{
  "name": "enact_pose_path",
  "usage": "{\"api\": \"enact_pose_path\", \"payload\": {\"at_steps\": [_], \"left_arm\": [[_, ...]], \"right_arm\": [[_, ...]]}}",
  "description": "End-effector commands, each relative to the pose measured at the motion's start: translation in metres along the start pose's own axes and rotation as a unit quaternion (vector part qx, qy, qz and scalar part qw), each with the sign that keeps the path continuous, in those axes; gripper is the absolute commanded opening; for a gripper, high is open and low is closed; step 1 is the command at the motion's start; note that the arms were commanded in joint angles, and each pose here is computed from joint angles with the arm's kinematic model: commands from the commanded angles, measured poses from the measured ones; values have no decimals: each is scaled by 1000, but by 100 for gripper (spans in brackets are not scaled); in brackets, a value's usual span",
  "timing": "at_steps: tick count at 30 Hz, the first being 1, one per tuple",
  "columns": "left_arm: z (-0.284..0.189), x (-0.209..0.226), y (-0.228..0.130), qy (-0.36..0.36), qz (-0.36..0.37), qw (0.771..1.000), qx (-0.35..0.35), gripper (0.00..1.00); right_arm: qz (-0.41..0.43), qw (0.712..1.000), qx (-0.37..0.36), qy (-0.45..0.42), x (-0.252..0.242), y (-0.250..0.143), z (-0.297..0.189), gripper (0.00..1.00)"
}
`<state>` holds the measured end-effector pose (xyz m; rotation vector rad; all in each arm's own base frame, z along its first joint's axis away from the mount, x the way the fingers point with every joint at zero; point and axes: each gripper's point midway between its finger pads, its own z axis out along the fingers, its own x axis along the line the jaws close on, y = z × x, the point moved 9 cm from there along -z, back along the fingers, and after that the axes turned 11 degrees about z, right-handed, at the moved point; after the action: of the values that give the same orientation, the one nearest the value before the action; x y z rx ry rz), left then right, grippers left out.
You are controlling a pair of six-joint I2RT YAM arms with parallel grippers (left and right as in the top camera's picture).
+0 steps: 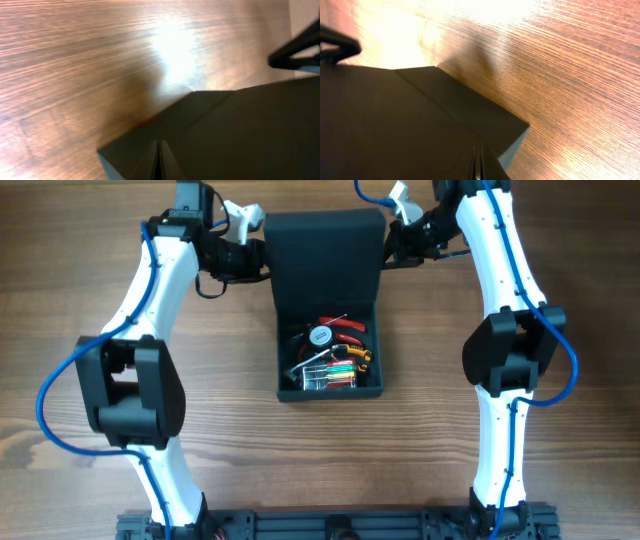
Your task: Pack container
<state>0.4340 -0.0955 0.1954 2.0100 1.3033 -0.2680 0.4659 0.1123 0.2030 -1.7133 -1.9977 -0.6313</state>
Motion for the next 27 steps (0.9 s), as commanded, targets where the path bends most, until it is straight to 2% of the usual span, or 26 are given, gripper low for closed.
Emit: {"api": "enact_pose_path", "payload": {"at_steps": [1, 10, 14, 24, 27], "left_arm": [[-16, -34, 7, -13, 47, 999, -17, 4], [-39, -57, 6, -3, 62, 998, -26, 4], [-52, -67, -2, 38, 60, 997, -7, 4], [-83, -97, -29, 44, 61, 996, 37, 4], [-92, -98, -33, 84, 65, 993, 43, 4]], "right_arm": [[-41, 998, -40, -22, 26, -6, -35, 4], [-48, 995, -54, -63, 43, -26, -67, 4], [-54, 994, -64, -77, 51, -34, -81, 4], [-71, 984, -118, -112, 77, -60, -127, 4], [-73, 978, -137, -138, 81, -66, -139, 5]]}}
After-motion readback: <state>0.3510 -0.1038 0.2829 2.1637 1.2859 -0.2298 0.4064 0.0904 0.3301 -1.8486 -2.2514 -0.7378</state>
